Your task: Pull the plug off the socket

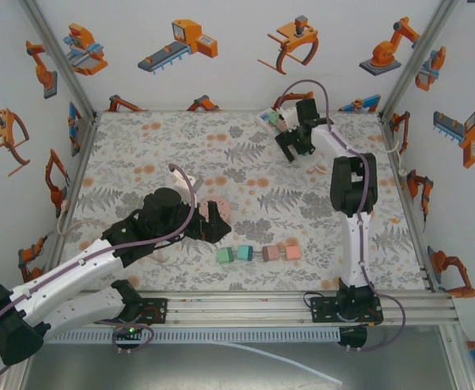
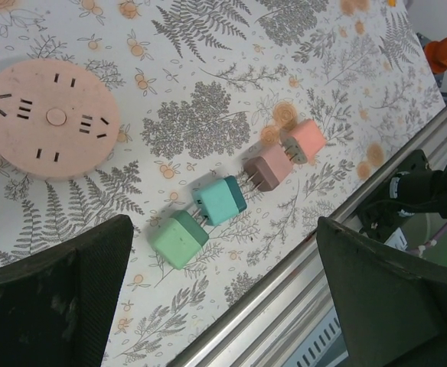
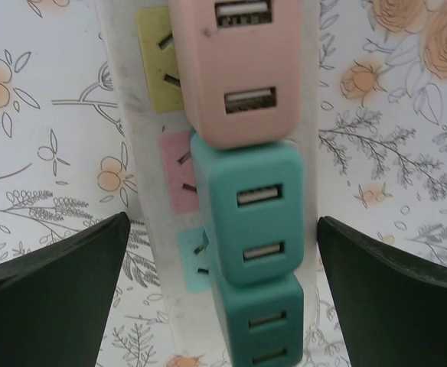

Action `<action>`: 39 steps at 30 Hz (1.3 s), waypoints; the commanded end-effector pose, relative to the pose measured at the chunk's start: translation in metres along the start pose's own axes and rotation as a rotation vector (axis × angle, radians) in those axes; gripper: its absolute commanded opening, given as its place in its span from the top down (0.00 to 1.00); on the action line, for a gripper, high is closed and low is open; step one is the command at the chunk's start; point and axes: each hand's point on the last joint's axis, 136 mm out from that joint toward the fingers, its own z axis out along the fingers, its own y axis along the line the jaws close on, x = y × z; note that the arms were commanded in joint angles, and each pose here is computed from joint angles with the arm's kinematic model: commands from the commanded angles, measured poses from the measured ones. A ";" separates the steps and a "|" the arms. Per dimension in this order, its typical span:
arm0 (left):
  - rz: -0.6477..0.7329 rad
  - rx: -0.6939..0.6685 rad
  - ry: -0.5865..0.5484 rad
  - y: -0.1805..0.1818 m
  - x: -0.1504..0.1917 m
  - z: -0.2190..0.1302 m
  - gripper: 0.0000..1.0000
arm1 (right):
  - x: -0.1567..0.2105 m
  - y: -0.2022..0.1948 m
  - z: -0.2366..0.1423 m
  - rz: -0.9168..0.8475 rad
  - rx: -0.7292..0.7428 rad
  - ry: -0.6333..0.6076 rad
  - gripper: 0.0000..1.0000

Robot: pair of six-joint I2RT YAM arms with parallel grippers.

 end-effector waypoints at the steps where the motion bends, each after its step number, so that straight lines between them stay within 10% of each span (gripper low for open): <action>1: 0.037 -0.019 -0.011 0.003 -0.001 0.000 0.03 | -0.005 0.004 0.000 -0.040 -0.052 -0.021 0.01; 16: 0.020 -0.068 -0.017 0.012 -0.002 0.003 0.03 | 0.000 0.060 -0.017 -0.206 -0.252 -0.076 0.41; 33: -0.317 -0.460 -0.132 0.104 0.012 -0.041 0.03 | 0.050 0.210 -0.070 -0.874 -0.507 -0.263 0.44; 39: -0.425 -0.426 -0.100 0.120 -0.001 -0.037 0.02 | 0.035 0.211 -0.067 -0.875 -0.376 -0.332 0.26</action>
